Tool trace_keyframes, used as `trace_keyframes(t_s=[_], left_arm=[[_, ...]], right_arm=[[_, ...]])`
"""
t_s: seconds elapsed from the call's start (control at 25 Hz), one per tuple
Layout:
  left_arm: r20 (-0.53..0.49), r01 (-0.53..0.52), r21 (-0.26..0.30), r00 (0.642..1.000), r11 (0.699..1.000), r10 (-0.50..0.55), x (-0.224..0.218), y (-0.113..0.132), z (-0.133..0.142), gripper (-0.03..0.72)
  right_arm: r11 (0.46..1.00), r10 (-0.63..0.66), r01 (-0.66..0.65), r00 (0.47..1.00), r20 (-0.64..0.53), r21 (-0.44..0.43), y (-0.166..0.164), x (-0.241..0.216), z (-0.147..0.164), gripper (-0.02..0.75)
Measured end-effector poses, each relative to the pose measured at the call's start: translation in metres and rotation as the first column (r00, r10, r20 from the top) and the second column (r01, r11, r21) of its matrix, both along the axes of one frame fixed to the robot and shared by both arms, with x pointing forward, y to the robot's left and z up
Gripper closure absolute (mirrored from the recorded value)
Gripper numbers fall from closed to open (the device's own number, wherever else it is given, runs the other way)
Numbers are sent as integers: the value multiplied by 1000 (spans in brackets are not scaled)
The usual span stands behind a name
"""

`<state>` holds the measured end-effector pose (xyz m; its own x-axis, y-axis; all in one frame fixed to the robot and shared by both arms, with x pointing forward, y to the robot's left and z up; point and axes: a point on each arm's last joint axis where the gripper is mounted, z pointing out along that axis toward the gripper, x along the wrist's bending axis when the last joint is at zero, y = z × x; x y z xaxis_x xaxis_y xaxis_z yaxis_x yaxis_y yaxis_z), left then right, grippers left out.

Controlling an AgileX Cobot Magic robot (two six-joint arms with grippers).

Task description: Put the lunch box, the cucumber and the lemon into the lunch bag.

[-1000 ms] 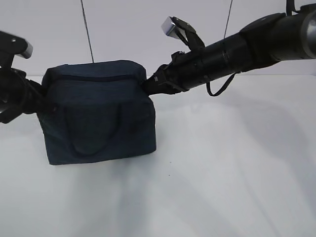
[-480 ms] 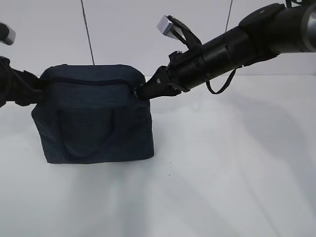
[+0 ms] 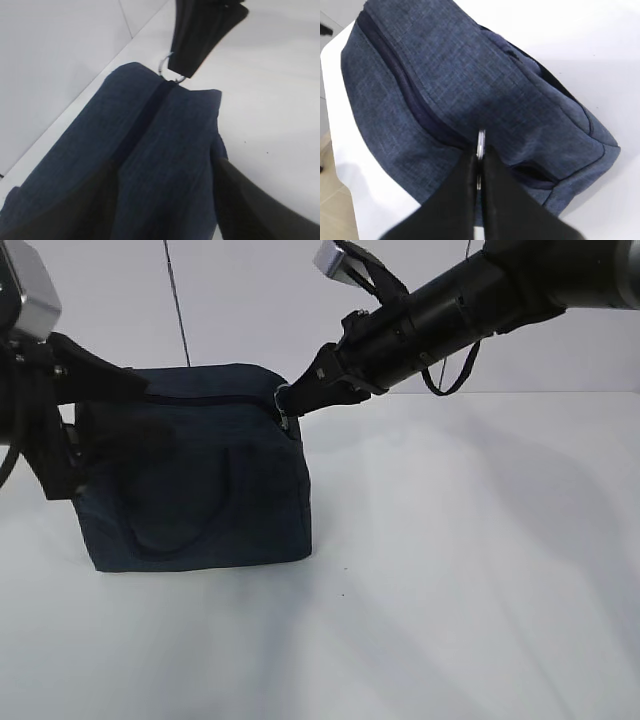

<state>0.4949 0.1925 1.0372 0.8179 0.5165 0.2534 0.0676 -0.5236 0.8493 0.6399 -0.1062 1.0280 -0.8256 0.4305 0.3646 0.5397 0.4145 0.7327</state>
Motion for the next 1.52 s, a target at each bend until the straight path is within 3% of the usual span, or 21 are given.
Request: trace_keyframes(t_s=[0.28,0.52,0.68,0.88,1.0,1.28,1.52], left_arm=[[66,146,114,986,983,-154,-8,-34,-9,263],[109,108,224,985,969,-135,5,-59,-17,291],[98,52,278,992,959,-83,15,-59,-31,410],[141,-56,329,990,943,9,23,-51,-32,631],[153,-83,344,988,935,31,25,-49,-33,683],[155,-85,347,987,934,32,25,-49,-33,687],[156,-87,348,987,934,34,25,-49,-33,688]], right_arm=[[999,22,-22,999,-24,-23,-1,-2,4,730],[999,32,-33,999,-30,-37,-1,-3,3,730],[998,34,-36,999,-32,-45,-2,-3,2,730],[998,46,-48,998,-43,-46,-2,-5,2,730],[998,46,-48,998,-46,-46,-2,-5,2,730],[999,0,-1,1000,-22,-48,-2,0,2,730],[993,-113,112,993,-43,-22,-3,7,4,730]])
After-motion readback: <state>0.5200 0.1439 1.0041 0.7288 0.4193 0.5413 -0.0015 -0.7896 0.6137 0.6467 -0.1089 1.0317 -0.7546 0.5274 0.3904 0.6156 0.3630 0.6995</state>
